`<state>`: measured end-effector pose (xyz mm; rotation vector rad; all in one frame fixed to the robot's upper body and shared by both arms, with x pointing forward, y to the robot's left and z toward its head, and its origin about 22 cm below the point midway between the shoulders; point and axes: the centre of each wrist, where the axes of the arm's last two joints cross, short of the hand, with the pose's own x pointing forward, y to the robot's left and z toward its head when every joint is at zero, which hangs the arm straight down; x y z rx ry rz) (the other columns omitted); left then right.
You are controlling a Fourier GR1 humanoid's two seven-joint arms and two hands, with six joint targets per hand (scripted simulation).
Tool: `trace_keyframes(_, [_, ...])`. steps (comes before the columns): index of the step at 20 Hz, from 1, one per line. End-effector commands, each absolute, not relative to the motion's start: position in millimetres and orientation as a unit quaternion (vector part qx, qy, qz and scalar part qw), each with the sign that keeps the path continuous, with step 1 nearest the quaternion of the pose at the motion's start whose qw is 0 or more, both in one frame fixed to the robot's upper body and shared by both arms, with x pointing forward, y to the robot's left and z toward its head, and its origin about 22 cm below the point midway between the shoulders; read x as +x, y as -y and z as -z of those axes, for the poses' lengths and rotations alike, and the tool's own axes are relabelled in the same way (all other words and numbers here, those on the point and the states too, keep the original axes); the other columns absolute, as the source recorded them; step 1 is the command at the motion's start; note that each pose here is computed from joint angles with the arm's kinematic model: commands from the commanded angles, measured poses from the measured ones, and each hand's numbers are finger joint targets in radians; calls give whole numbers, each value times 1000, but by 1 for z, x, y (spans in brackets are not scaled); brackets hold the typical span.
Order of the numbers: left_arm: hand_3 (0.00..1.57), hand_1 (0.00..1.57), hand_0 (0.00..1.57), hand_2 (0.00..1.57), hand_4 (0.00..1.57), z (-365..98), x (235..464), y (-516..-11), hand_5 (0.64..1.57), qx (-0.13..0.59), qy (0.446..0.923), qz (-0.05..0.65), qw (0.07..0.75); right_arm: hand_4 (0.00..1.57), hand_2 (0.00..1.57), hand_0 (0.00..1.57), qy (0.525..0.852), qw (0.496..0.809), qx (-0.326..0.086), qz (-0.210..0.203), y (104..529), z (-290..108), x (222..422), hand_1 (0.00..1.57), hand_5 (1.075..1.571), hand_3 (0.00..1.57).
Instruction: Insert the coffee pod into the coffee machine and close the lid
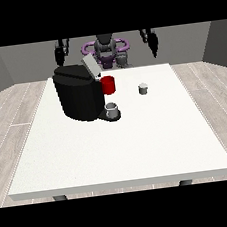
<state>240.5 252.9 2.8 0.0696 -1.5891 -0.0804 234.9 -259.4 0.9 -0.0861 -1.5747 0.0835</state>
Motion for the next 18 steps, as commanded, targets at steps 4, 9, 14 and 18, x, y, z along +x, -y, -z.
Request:
trace_keyframes(4, [0,0,0,0,0,-23,248,-271,1571,57,718,161,674,0,0,0,700,713,-24,-16,248,1,241,0,1571,0])
trace_keyframes(9, [0,0,0,0,0,-21,252,-285,1571,101,715,264,640,0,0,0,721,680,-132,-27,262,-1,248,0,1571,0])
trace_keyframes(14, [0,0,0,0,0,-47,289,-305,1571,154,679,284,660,0,0,0,736,664,-118,-50,234,-6,255,0,1571,0])
trace_keyframes(18, [0,0,0,0,0,-52,311,-321,1571,186,652,296,672,0,0,0,746,656,-93,-67,207,-13,254,0,1571,0])
